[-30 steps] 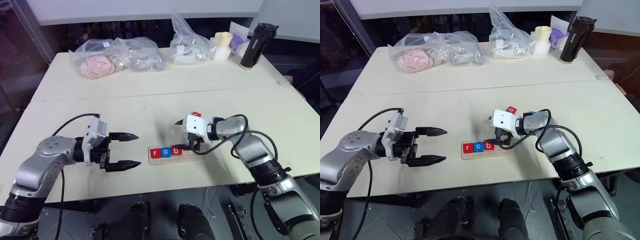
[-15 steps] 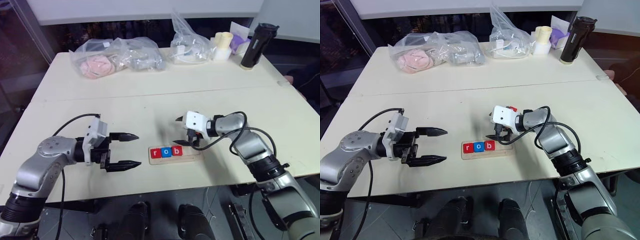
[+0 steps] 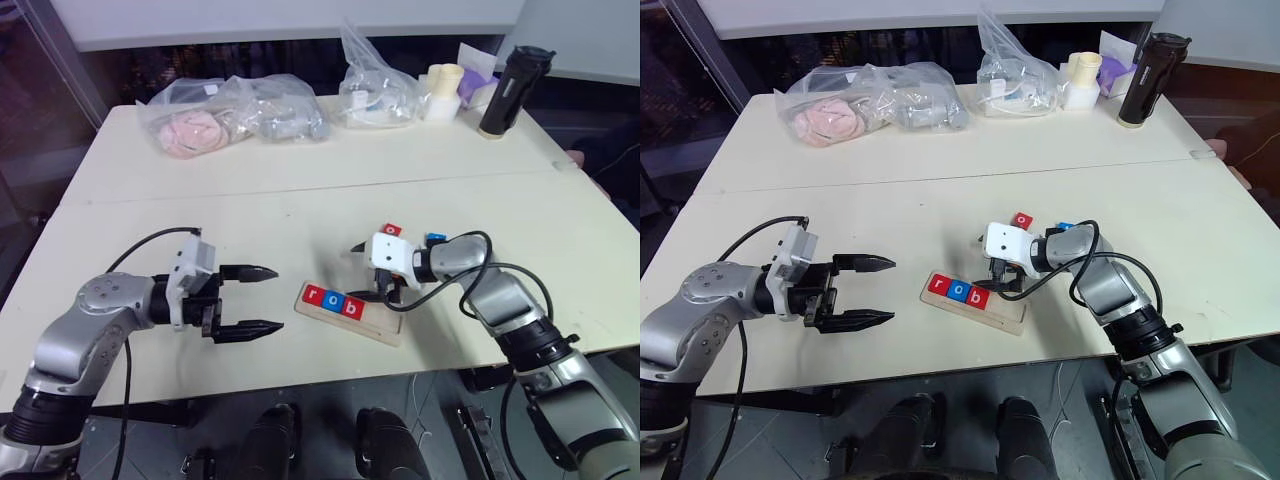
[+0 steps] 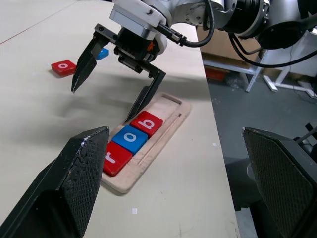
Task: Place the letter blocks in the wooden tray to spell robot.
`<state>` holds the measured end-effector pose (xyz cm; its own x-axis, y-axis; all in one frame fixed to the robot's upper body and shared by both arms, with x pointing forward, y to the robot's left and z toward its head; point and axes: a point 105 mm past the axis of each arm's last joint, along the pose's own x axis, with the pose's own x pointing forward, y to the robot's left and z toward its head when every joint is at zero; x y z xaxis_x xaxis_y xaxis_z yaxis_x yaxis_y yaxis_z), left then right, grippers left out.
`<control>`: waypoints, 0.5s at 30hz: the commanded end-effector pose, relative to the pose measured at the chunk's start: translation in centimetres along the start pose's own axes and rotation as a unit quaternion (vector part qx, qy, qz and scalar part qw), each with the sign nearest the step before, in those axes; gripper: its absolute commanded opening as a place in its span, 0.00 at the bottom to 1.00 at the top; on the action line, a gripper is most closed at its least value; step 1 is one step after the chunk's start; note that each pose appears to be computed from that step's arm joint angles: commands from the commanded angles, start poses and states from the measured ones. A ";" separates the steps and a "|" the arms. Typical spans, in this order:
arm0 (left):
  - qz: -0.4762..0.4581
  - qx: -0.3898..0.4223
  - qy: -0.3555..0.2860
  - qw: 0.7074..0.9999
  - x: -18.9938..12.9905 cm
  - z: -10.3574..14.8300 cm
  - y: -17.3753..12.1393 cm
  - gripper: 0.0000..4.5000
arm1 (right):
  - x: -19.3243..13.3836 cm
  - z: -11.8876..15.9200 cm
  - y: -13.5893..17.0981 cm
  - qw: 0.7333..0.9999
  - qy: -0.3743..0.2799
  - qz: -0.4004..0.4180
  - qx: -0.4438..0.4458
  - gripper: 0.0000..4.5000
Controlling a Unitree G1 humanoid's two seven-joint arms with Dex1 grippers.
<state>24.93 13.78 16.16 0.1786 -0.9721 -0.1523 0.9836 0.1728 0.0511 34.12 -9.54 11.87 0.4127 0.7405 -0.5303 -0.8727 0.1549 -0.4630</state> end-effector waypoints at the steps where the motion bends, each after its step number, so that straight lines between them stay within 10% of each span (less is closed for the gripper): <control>1: -0.007 0.018 -0.005 1.000 0.3 0.7 -0.2 1.00 | -0.5 1.3 -1.4 0.999 -0.017 -0.035 -0.018 0.99; 15: -0.007 0.020 -0.007 1.000 0.5 0.6 -0.1 1.00 | -3.2 -1.7 -9.0 0.950 0.058 -0.286 0.109 0.99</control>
<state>24.97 13.53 16.06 0.1754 -0.9733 -0.1482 0.9842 0.1696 0.0514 40.34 -13.57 15.57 0.7985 0.4878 -0.3528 -0.5980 0.5754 -0.5580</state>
